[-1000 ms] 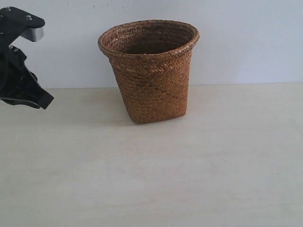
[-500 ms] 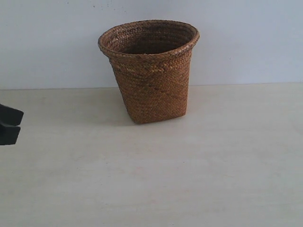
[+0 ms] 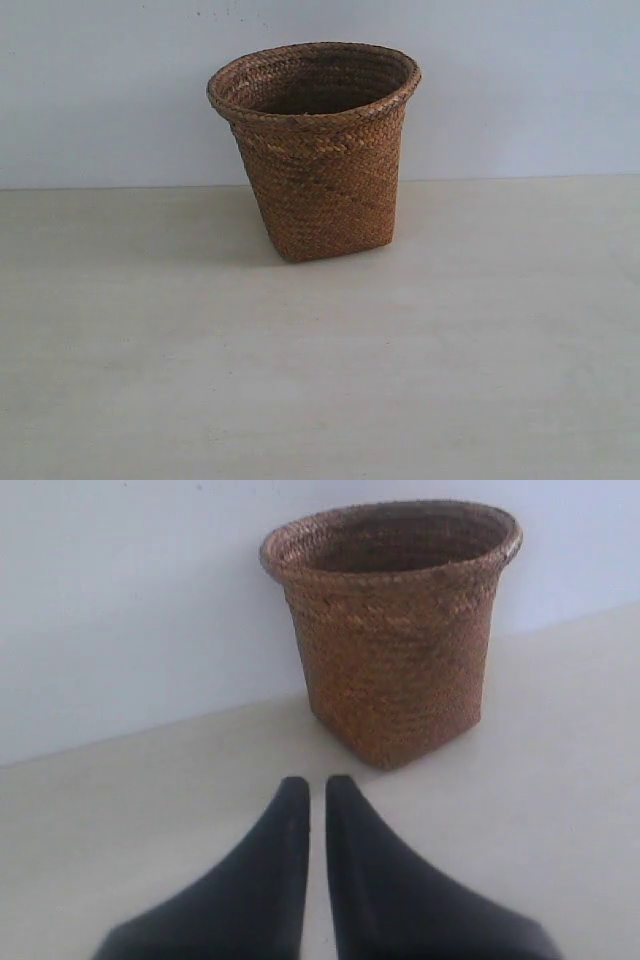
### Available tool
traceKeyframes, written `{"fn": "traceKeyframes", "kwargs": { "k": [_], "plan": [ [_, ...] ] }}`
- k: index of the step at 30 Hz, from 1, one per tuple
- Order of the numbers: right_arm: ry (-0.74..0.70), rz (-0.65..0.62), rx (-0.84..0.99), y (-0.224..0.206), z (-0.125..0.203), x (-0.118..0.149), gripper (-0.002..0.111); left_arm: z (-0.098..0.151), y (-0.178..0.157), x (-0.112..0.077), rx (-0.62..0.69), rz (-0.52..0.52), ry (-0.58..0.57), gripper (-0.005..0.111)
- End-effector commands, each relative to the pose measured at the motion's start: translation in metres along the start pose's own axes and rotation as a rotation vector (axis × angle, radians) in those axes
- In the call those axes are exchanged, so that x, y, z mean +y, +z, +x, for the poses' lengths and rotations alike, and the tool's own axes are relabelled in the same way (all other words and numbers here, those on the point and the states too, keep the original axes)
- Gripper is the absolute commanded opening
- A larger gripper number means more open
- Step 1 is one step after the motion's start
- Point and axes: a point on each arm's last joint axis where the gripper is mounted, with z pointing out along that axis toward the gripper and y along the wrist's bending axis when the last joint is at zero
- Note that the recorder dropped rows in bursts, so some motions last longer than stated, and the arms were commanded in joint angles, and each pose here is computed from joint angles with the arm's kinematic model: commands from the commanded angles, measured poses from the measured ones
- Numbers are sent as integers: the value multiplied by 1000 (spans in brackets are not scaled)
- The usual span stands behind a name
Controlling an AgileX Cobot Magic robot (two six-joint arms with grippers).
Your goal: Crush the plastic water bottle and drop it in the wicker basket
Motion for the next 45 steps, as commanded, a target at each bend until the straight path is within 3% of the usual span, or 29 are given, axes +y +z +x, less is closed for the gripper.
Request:
{"fn": "traceKeyframes", "kwargs": {
  "k": [1,11,17,31,45],
  "plan": [
    [10,5,-19,-6,13,1,0,12,-13,0,-115,-6,-53,4],
    [0,17,26,-2,41,0,0,32,-23,-1,-171,-6,-82,4],
    [68,15,24,-2,41,0,0,33,-23,-1,-169,-7,-77,4],
    [71,15,24,-2,41,0,0,33,-23,-1,-169,-7,-77,4],
    [71,15,24,-2,41,0,0,34,-25,1,-173,-41,31,4]
  ]
}}
